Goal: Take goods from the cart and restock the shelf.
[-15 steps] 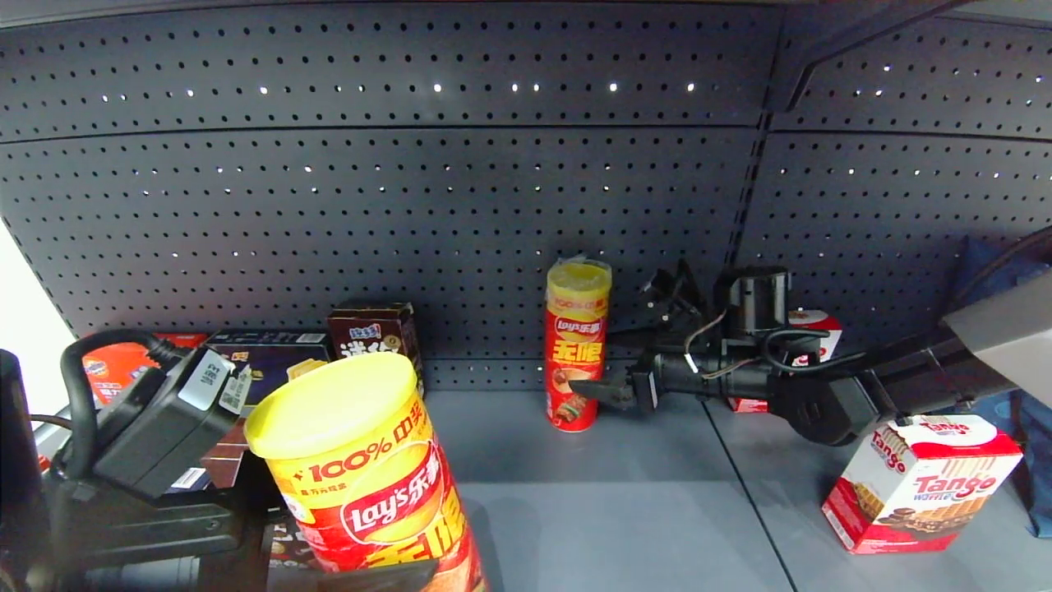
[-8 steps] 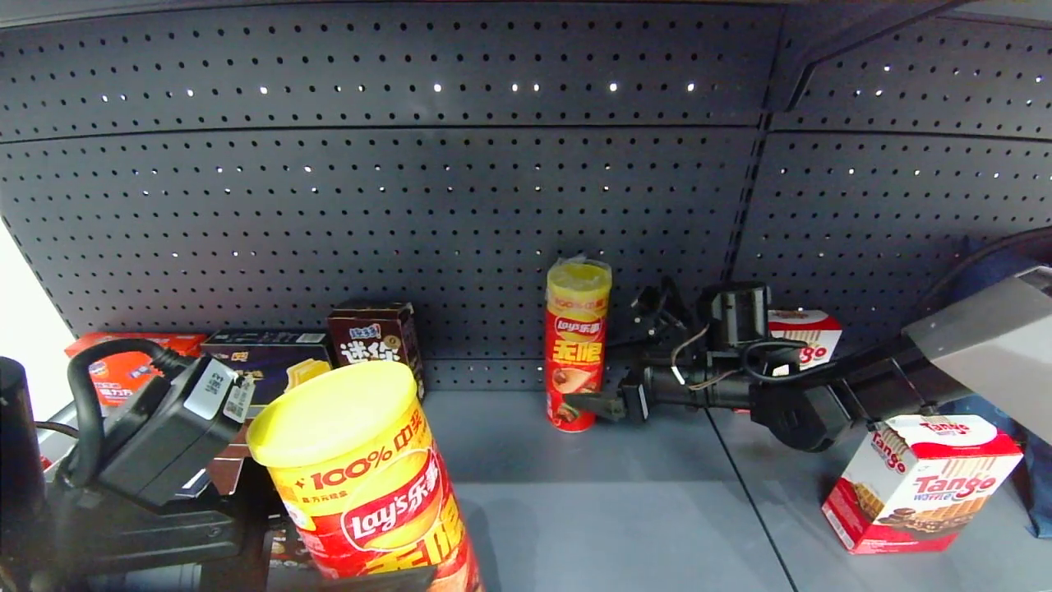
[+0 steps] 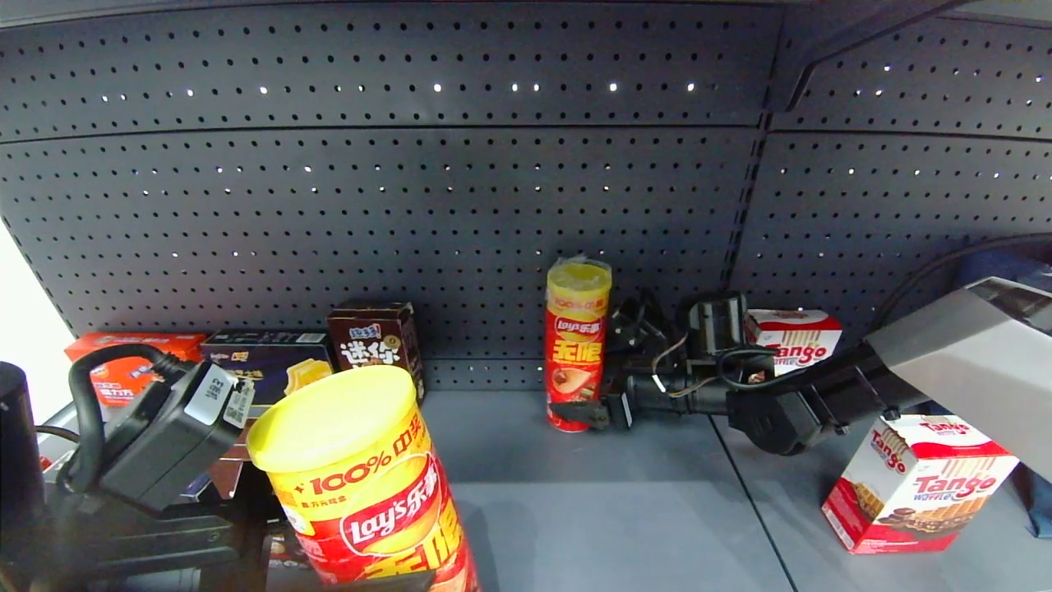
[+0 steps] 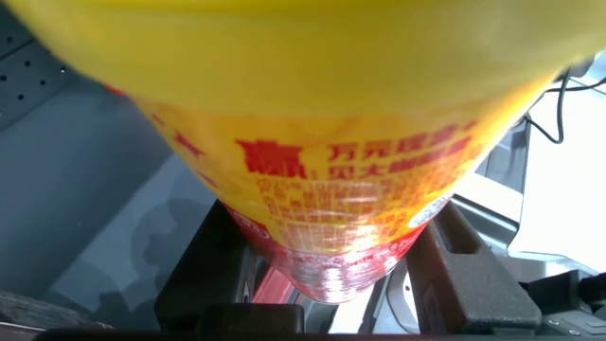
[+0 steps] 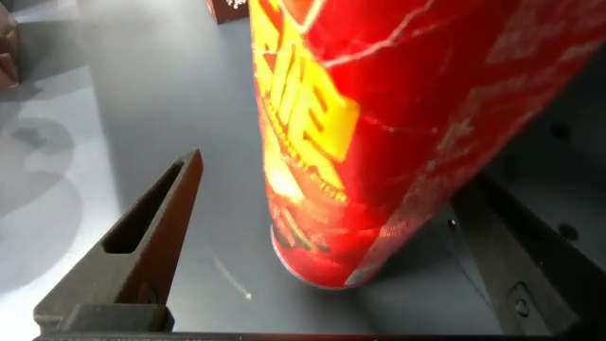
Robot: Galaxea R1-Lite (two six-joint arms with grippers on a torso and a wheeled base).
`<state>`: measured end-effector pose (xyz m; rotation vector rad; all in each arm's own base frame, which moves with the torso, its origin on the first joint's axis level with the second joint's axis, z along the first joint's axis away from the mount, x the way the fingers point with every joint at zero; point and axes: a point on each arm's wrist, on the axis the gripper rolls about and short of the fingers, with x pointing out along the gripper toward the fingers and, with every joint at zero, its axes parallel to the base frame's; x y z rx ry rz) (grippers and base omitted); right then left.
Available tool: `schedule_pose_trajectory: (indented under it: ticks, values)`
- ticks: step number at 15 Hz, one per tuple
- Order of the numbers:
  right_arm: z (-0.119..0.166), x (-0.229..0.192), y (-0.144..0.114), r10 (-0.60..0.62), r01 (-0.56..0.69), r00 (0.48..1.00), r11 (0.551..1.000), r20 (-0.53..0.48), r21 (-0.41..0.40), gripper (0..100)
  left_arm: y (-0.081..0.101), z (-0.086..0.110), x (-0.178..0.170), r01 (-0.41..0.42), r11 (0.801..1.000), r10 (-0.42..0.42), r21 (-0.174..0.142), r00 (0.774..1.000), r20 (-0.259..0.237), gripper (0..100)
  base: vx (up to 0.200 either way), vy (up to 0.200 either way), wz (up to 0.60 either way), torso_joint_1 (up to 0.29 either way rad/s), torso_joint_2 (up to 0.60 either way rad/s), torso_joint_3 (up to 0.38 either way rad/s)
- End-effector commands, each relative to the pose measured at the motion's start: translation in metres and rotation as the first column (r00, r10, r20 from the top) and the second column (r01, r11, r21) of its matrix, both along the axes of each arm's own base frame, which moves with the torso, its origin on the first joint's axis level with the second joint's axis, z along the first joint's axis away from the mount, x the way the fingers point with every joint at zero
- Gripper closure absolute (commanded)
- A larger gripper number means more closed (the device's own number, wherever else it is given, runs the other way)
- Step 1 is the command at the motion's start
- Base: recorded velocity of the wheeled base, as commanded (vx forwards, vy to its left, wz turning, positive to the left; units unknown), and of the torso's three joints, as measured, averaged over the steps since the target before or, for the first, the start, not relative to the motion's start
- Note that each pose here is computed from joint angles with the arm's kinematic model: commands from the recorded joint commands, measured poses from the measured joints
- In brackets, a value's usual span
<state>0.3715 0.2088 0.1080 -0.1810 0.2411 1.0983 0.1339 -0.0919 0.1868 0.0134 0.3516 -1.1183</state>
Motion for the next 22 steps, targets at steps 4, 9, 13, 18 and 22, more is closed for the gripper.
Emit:
schedule_pose_trajectory:
  ticks: [4, 9, 13, 18, 22]
  values:
    - [-0.001, 0.003, 0.003, 0.003, -0.003, 1.000, 1.000, 0.004, 0.003, 100, 0.000, 0.000, 0.000, 0.000, 1.000, 0.000, -0.001, 1.000, 0.003, 100, 0.000, 0.000, 0.00, 0.000, 0.00, 0.000]
    - [0.005, -0.002, 0.004, 0.009, -0.009, 1.000, 1.000, 0.013, 0.008, 100, 0.000, 0.000, -0.001, -0.001, 1.000, 0.001, -0.001, 1.000, 0.001, 100, 0.000, 0.000, 0.00, 0.000, 0.00, 0.000]
    - [0.023, -0.016, -0.003, 0.012, -0.012, 0.999, 1.000, 0.031, 0.017, 100, 0.000, 0.000, -0.001, 0.001, 1.000, -0.001, -0.001, 1.000, 0.002, 100, 0.000, 0.000, 0.00, 0.000, 0.00, 0.000]
    - [0.052, -0.064, -0.011, 0.049, -0.050, 0.998, 0.998, 0.040, 0.029, 100, 0.005, -0.001, -0.008, -0.003, 1.000, 0.003, -0.004, 1.000, 0.008, 100, 0.000, 0.000, 0.00, 0.000, 0.00, 0.000]
    - [0.060, -0.106, -0.017, 0.064, -0.065, 0.997, 0.998, 0.034, 0.016, 100, 0.006, -0.001, -0.011, -0.004, 1.000, 0.004, -0.008, 1.000, 0.013, 100, 0.000, 0.000, 0.00, 0.000, 0.00, 0.000]
